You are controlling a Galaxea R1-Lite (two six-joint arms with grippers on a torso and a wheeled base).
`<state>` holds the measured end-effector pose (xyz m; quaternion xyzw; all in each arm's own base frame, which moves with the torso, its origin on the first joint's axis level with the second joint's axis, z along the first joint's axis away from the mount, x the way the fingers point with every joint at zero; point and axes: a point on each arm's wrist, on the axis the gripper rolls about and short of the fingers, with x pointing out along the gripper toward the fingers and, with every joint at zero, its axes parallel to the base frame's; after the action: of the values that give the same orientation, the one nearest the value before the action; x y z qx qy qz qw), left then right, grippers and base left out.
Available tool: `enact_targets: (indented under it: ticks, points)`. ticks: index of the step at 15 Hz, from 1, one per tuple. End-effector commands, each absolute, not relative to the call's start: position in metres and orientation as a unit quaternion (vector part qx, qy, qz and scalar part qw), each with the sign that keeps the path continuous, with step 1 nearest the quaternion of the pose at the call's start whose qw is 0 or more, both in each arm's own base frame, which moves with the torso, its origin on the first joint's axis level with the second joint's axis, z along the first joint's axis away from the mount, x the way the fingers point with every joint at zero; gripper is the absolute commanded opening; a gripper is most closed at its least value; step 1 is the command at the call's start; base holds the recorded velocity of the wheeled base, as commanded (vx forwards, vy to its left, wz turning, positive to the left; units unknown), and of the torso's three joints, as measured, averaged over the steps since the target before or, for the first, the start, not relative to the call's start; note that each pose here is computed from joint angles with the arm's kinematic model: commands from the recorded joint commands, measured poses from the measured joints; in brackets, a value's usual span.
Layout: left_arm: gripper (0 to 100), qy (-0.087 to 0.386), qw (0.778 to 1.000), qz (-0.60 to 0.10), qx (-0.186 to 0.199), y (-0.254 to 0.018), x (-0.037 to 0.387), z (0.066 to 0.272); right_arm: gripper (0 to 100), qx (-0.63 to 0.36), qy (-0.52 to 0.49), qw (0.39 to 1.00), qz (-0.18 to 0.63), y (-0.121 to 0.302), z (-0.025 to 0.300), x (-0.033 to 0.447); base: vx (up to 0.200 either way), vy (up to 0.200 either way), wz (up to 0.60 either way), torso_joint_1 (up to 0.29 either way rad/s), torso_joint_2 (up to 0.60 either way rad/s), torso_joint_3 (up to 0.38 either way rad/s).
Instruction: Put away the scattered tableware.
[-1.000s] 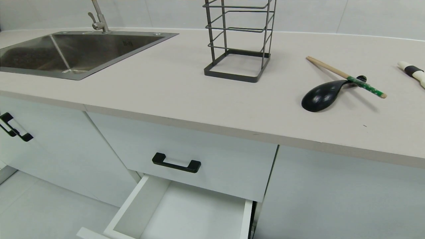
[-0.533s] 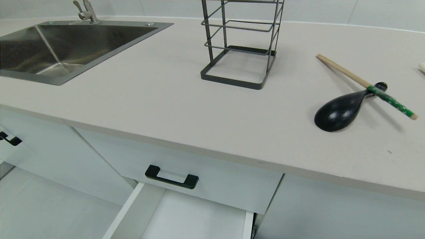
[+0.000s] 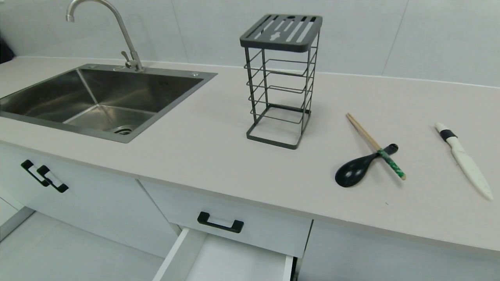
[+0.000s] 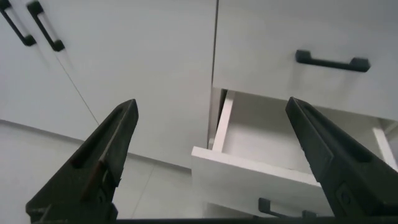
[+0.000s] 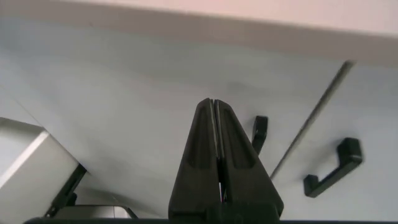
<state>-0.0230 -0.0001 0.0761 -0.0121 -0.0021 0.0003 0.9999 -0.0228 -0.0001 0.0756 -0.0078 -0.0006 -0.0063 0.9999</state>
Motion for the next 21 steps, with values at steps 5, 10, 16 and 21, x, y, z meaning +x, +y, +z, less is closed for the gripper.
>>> enact_targets:
  ticks: [5,10,16,21]
  points:
    - [100,-0.002,1.0,0.001,-0.012,-0.0001,-0.0229,0.0761,0,-0.025,0.0,1.0,-0.002,0.0,0.0757,-0.0227,0.0,0.0,0.0,0.249,-0.49,-0.222]
    - [100,-0.002,1.0,0.001,-0.012,-0.0001,-0.0229,0.0761,0,-0.021,0.0,1.0,-0.002,0.0,0.0757,-0.0227,0.0,0.0,0.0,0.26,-0.42,-0.198]
    - [100,-0.002,1.0,0.001,-0.012,-0.0001,-0.0229,0.0761,100,-0.022,0.0,1.0,-0.002,0.0,0.0757,-0.0227,0.0,0.0,0.0,0.189,-0.34,-0.163]
    - [100,-0.002,1.0,0.001,-0.012,-0.0001,-0.0229,0.0761,100,-0.02,0.0,1.0,-0.003,0.0,0.0757,-0.0227,0.0,0.0,0.0,0.139,-0.26,-0.119]
